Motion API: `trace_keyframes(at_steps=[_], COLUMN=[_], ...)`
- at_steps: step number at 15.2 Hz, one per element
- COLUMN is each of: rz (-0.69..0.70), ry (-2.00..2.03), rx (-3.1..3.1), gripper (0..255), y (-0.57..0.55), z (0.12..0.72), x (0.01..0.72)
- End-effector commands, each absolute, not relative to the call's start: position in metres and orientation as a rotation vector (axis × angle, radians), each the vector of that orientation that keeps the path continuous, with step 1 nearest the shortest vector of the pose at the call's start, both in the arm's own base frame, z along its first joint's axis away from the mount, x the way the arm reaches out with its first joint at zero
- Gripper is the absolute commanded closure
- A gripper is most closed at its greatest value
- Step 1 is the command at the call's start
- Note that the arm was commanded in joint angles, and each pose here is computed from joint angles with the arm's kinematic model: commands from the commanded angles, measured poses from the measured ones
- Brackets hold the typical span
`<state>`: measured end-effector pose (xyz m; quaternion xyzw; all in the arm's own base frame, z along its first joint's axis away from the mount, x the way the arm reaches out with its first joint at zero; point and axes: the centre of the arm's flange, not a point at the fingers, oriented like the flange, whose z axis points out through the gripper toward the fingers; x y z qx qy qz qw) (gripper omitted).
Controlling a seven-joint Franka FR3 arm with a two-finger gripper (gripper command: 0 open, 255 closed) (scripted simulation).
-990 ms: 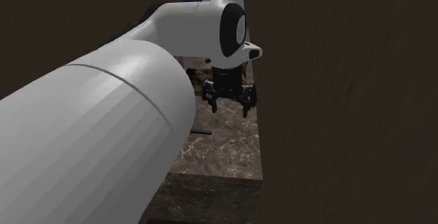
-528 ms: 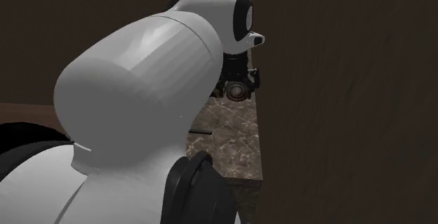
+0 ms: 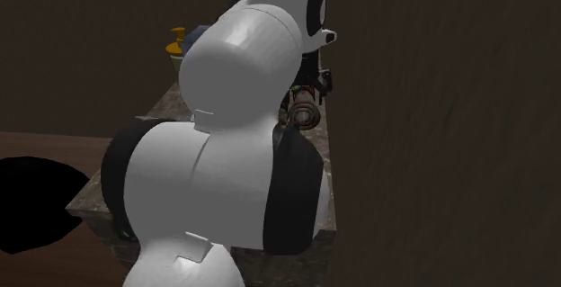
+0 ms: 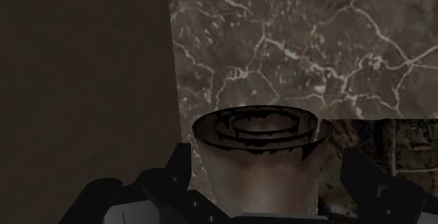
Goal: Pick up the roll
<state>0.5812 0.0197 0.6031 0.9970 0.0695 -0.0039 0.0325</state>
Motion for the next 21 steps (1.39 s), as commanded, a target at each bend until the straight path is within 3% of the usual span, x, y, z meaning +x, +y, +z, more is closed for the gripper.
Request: trace_keyframes(at_steps=[1, 5, 15, 16, 21], rz=[-0.009, -0.003, -0.003, -0.002, -0.003], ry=[0.250, 0.320, 0.320, 0.320, 0.320], rx=[3.071, 3.071, 3.071, 3.071, 3.071], gripper=[0, 0, 0, 255, 255], y=[0.022, 0.033, 0.033, 0.033, 0.033], z=[0.602, 0.601, 0.561, 0.561, 0.561], x=[0.609, 0.659, 0.659, 0.659, 0.659])
